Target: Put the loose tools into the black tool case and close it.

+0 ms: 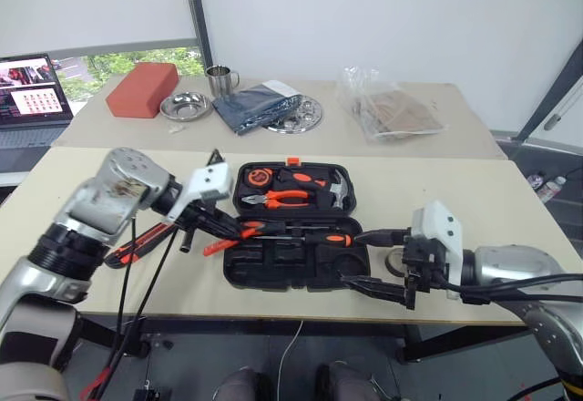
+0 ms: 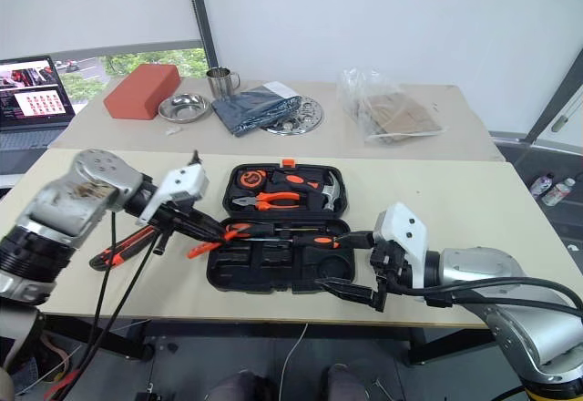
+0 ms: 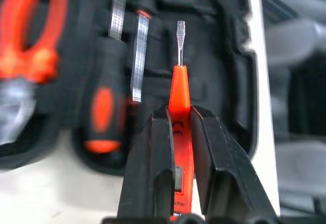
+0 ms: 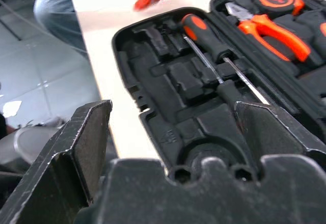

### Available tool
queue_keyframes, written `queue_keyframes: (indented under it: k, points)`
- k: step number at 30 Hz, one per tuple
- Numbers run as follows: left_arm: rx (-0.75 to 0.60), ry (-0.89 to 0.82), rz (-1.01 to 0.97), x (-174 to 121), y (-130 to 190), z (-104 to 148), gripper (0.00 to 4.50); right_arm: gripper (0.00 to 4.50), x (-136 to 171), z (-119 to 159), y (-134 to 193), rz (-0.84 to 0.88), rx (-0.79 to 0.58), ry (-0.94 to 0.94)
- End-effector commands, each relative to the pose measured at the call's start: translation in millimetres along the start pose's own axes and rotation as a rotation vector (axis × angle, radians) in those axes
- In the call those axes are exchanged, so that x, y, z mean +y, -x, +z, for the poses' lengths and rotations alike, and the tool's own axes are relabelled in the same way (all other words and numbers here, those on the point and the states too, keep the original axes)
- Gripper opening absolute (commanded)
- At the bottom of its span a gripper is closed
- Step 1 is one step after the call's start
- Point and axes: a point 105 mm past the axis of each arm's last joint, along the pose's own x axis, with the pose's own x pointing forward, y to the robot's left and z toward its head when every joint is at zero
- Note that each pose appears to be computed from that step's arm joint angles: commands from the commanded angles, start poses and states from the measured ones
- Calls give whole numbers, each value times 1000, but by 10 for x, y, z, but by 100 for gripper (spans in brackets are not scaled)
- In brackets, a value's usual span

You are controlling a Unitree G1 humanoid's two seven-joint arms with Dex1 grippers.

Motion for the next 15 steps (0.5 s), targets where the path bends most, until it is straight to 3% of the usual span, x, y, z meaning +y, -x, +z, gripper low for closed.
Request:
queue_keyframes:
  k: [1,8,15]
  points:
    - [10,-82,-51,23,-162,141,10,450,41,99,27,-26,-37,42]
    - [33,-114,-81,130,-447,242,10,450,38,103,15,-56,-49,40]
    - [68,-106,-62,265,-591,178,10,450,34,110,9,-79,-65,36]
